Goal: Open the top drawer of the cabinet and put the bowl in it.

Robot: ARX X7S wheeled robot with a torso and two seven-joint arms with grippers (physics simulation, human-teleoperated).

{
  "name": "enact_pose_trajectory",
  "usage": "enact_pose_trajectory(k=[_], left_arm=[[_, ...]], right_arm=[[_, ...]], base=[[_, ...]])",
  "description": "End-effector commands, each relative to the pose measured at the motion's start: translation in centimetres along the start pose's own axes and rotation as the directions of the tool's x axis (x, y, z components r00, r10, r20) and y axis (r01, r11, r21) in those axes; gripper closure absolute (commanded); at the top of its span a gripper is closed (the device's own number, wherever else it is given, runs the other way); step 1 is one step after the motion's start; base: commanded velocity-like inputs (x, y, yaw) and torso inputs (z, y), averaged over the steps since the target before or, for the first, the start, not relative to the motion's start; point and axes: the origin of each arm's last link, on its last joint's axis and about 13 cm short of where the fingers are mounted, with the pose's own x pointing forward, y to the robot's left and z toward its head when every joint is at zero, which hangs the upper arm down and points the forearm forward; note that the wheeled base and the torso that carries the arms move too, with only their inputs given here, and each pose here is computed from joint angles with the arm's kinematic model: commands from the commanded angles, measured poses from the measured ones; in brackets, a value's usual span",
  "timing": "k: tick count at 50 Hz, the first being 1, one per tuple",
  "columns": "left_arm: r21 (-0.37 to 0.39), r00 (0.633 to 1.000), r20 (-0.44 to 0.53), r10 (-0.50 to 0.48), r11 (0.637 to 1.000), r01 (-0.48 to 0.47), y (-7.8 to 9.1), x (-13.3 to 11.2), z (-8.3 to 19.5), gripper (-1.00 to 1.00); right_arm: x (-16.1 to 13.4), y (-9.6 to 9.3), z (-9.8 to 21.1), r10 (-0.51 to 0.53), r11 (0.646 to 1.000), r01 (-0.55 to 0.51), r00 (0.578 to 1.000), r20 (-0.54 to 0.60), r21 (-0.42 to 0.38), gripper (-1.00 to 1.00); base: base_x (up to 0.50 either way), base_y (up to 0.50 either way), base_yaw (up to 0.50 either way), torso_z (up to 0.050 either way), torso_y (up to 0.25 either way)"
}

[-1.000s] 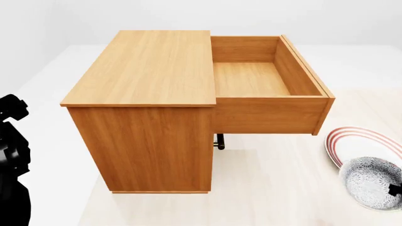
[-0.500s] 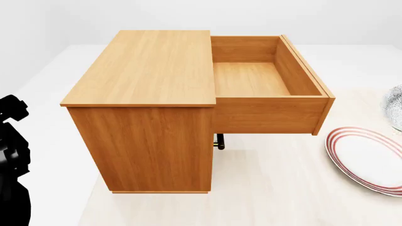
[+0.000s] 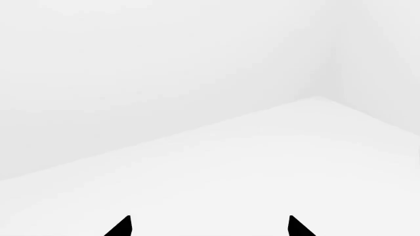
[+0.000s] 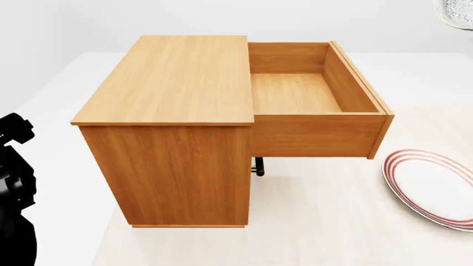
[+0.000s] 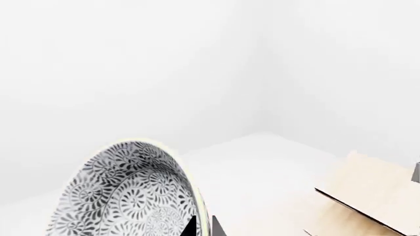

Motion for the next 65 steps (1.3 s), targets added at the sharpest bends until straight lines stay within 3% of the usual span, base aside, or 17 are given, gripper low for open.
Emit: enact_pose_trajectory(k=[1,10,22,33,65], left_arm=[[-0.002,1.0,-0.001,0.001,1.0,-0.001,0.2,0.1,0.0,-1.0],[-0.006,1.0,0.0,-0.003,1.0,0.003,0.0,0.1,0.2,-1.0],[-0.004,1.0,0.003,-0.003,1.0,0.003,0.0,0.1,0.3,-1.0],[-0.006,1.0,0.001,-0.001,1.0,0.001,0.0,0.1,0.2,-1.0],[-0.005,1.0,-0.002,0.001,1.0,-0.001,0.2,0.0,-0.3,-1.0]], right_arm=[[0.0,5.3,4.7,0.103,0.989,-0.085,0.983,0.152,-0.119,1.0],[-1.0,8.2,5.0,0.228,0.96,-0.195,0.961,0.155,-0.2,1.0],[-0.7,8.5,3.6,0.244,0.956,-0.217,0.962,0.122,-0.196,1.0],[-1.3,9.6,2.5,0.308,0.93,-0.279,0.947,0.093,-0.239,1.0],[-3.0,12.0,-0.5,0.471,0.807,-0.458,0.88,-0.061,-0.373,1.0]], base=[[0.0,0.0,0.0,0.0,0.0],[0.0,0.0,0.0,0.0,0.0],[0.0,0.0,0.0,0.0,0.0],[0.0,0.0,0.0,0.0,0.001],[0.0,0.0,0.0,0.0,0.0]])
